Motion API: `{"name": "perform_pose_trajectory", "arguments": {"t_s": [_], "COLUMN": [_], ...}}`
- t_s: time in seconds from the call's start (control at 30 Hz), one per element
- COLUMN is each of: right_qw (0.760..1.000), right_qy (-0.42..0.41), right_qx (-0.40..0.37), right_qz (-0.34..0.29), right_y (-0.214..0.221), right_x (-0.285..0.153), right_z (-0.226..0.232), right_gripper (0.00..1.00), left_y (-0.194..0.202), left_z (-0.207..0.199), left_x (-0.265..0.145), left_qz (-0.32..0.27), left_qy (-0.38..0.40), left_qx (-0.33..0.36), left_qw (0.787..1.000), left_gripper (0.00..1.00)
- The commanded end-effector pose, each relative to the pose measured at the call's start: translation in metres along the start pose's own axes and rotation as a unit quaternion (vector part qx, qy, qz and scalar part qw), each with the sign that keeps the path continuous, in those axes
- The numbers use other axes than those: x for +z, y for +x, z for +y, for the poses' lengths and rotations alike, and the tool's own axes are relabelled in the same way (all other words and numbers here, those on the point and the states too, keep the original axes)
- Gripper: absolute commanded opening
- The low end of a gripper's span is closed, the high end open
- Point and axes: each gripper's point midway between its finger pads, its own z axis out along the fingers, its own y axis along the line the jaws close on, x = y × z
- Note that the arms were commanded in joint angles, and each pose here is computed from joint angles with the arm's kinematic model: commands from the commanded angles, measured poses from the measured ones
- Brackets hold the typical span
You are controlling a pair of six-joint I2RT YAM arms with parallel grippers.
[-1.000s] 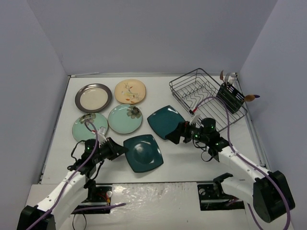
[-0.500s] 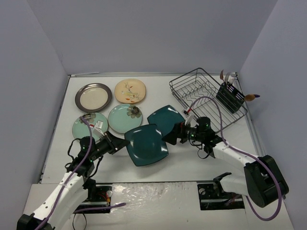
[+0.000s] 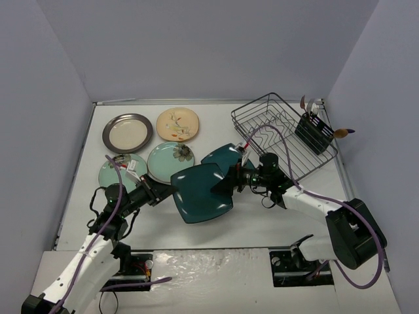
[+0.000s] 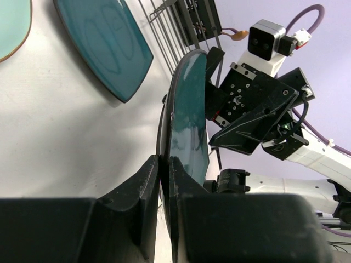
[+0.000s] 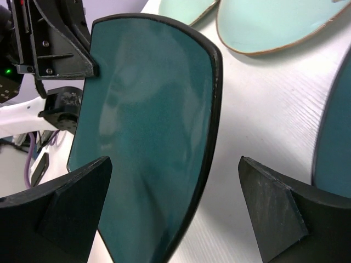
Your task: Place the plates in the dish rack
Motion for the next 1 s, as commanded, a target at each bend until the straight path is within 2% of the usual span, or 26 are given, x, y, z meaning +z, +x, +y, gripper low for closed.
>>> {"name": "perform_pose_trajectory", "arguments": {"t_s": [0.0, 0.2, 0.47, 0.5, 0.57, 0.7, 0.77, 0.83, 0.97], "right_qw": [0.997, 0.996, 0.993, 0.993, 0.993, 0.993, 0.993, 0.993, 0.992], "right_qy": [-0.063, -0.082, -0.102, -0.103, -0.104, -0.101, -0.096, -0.089, -0.065], "right_qx": [-0.046, -0.045, -0.049, -0.049, -0.051, -0.058, -0.062, -0.067, -0.092], "right_qz": [-0.012, -0.008, -0.016, -0.016, -0.018, -0.028, -0.034, -0.039, -0.051], "right_y": [-0.022, -0.02, -0.027, -0.027, -0.029, -0.036, -0.04, -0.045, -0.059], "right_x": [0.01, 0.008, 0.003, 0.003, 0.001, -0.003, -0.005, -0.008, -0.012], "right_z": [0.029, 0.039, 0.054, 0.055, 0.057, 0.062, 0.063, 0.066, 0.068], "right_gripper": [0.94, 0.81, 0.41, 0.4, 0.27, 0.14, 0.05, 0.01, 0.0], "left_y": [-0.035, -0.035, -0.035, -0.035, -0.034, -0.032, -0.031, -0.03, -0.028], "left_z": [-0.099, -0.097, -0.09, -0.089, -0.086, -0.079, -0.072, -0.068, -0.055], "left_x": [-0.014, -0.015, -0.011, -0.011, -0.01, -0.009, -0.007, -0.006, -0.002], "left_qz": [-0.045, -0.047, -0.05, -0.05, -0.05, -0.049, -0.049, -0.048, -0.044], "left_qy": [0.147, 0.143, 0.138, 0.137, 0.133, 0.122, 0.115, 0.109, 0.087], "left_qx": [0.054, 0.062, 0.064, 0.064, 0.066, 0.069, 0.067, 0.066, 0.072], "left_qw": [0.987, 0.987, 0.987, 0.987, 0.988, 0.989, 0.99, 0.991, 0.993], "left_gripper": [0.0, 0.0, 0.0, 0.0, 0.0, 0.0, 0.0, 0.0, 0.0]}}
